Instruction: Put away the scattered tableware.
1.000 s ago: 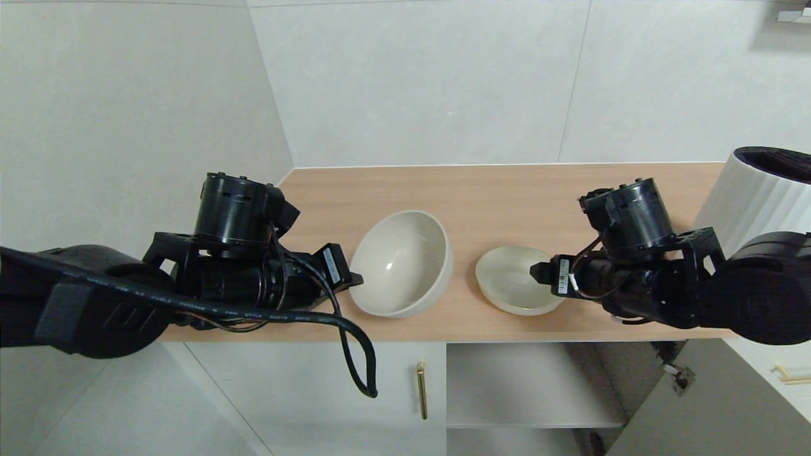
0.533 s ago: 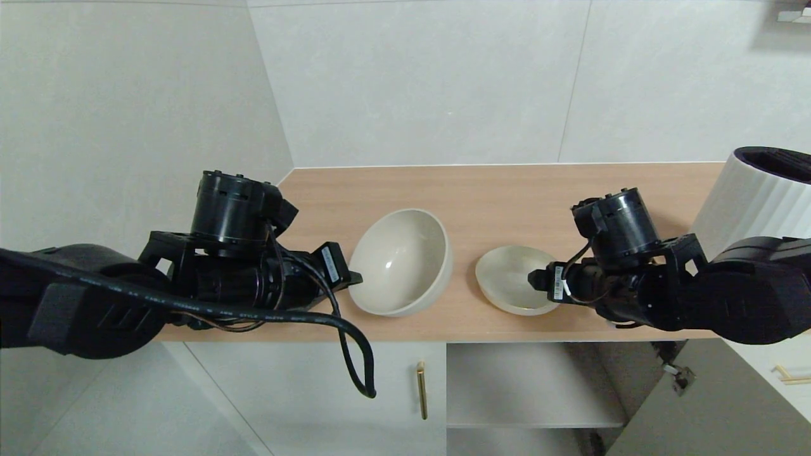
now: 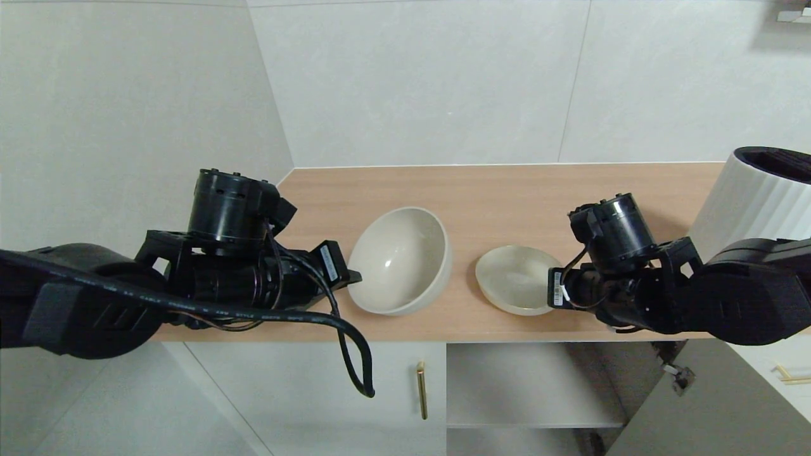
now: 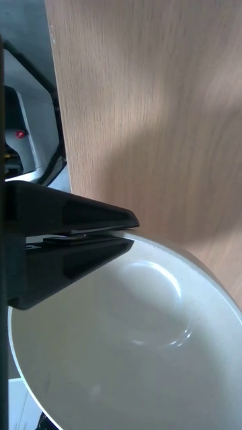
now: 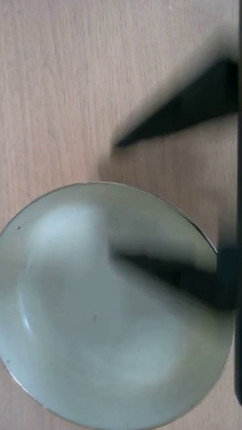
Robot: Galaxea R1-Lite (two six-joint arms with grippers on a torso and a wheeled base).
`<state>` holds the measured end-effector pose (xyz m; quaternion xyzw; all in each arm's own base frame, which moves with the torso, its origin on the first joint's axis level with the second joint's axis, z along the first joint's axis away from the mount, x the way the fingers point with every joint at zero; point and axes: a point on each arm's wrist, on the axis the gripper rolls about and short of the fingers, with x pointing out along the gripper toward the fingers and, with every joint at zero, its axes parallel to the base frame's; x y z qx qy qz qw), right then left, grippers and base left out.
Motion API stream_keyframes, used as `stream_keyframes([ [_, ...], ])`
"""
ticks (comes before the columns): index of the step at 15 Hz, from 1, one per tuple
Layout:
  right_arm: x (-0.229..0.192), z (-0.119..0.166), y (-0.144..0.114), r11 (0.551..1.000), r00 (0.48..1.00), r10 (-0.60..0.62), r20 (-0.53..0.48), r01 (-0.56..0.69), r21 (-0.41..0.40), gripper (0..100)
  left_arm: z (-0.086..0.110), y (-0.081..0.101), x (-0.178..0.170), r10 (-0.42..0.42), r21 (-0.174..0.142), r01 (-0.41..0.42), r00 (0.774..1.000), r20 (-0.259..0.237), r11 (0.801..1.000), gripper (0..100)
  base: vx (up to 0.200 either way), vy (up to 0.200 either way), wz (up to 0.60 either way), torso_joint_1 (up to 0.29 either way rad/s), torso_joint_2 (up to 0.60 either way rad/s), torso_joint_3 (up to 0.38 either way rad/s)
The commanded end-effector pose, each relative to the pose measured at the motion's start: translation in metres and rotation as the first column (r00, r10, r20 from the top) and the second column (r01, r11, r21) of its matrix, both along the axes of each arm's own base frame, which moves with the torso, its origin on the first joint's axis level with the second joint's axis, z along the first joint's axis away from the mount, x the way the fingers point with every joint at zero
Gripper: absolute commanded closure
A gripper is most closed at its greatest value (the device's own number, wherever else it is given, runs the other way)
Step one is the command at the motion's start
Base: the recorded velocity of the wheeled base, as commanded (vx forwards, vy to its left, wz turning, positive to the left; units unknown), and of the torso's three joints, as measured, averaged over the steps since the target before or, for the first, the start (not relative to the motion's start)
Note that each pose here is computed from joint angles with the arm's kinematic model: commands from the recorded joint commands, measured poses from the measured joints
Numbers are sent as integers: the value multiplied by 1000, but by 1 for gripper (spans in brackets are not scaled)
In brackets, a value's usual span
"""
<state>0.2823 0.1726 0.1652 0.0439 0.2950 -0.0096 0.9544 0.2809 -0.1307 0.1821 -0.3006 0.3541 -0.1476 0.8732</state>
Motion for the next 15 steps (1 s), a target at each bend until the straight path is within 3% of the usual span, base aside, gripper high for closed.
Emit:
stream_keyframes([
  [1, -1, 2, 0, 1000, 1000, 1, 3, -1, 3, 100, 0, 0, 0, 1, -1, -1, 1000, 1, 1000, 100, 0, 0, 0, 0, 0, 0],
  [8, -7, 11, -3, 1000, 1000, 9, 13, -9, 16, 100, 7, 4, -7, 0, -8, 0, 1000, 16, 1000, 100, 0, 0, 0, 0, 0, 0],
  [11, -28, 30, -16, 999, 999, 31, -22, -31, 21, 100, 17, 18, -24, 19, -9, -18, 999, 48, 1000, 100, 0, 0, 0, 0, 0, 0],
  [13, -47, 48, -26, 994, 995, 92, -34, -90, 69, 100, 19, 30, -47, -8, 40, 5, 997, 82, 999, 100, 0, 0, 0, 0, 0, 0],
  [15, -67, 58, -37, 985, 984, 154, -85, -145, 98, 100, 18, 39, -68, -42, 98, 33, 996, 84, 995, 100, 0, 0, 0, 0, 0, 0],
])
